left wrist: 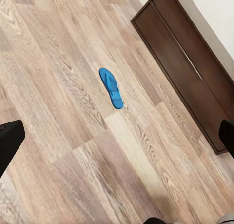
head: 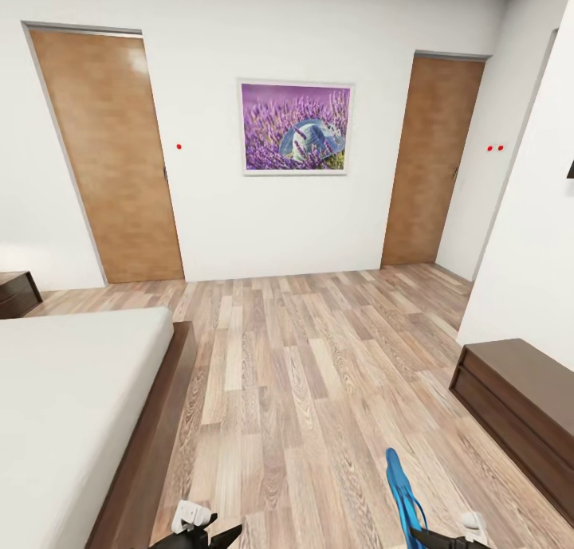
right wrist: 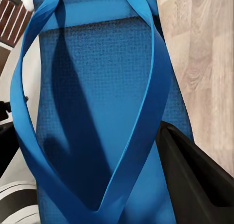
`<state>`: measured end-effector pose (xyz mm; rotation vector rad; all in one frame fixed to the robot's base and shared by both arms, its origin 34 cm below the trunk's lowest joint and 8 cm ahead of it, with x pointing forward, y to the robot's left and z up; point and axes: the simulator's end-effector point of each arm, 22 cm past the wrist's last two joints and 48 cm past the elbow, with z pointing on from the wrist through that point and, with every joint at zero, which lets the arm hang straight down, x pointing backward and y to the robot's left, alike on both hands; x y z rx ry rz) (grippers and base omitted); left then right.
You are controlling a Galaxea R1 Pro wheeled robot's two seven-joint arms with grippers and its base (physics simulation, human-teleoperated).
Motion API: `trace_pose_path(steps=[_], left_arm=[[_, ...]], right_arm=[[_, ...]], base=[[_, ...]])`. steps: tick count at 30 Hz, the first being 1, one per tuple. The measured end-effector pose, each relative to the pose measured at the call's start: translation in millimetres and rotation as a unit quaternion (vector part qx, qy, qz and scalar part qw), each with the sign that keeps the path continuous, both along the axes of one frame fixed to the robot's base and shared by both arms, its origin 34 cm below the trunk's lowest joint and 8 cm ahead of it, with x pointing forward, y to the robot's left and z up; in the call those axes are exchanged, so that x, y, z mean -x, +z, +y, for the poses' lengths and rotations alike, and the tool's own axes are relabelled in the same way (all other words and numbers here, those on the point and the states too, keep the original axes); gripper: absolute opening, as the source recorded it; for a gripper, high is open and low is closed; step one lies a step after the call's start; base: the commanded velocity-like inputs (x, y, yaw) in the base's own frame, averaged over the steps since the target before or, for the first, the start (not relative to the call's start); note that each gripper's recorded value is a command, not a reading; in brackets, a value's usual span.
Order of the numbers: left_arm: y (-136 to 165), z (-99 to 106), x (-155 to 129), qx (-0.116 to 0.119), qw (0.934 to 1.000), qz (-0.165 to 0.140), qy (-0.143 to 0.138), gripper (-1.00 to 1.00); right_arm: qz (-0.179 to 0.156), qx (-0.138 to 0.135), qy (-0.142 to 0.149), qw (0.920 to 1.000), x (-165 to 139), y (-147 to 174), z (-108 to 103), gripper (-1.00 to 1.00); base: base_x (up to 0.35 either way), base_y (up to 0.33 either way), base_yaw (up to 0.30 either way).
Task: In the bedroom, move the book from the bed onto either nightstand, and place the two sandals side by side next to the bed.
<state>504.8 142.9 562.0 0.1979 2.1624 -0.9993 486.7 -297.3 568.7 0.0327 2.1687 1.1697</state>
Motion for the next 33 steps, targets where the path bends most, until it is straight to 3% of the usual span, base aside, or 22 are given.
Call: trace_pose_path(steps=[33], left_arm=[[4.6,-2.1,-1.8,0.001,1.0000,-0.006,0.000,1.00]], right_arm=[[-0.004,0.002,-0.003,1.0000,-1.6,2.9,-1.3,-1.00]], base=[[0.000,0.000,0.000]])
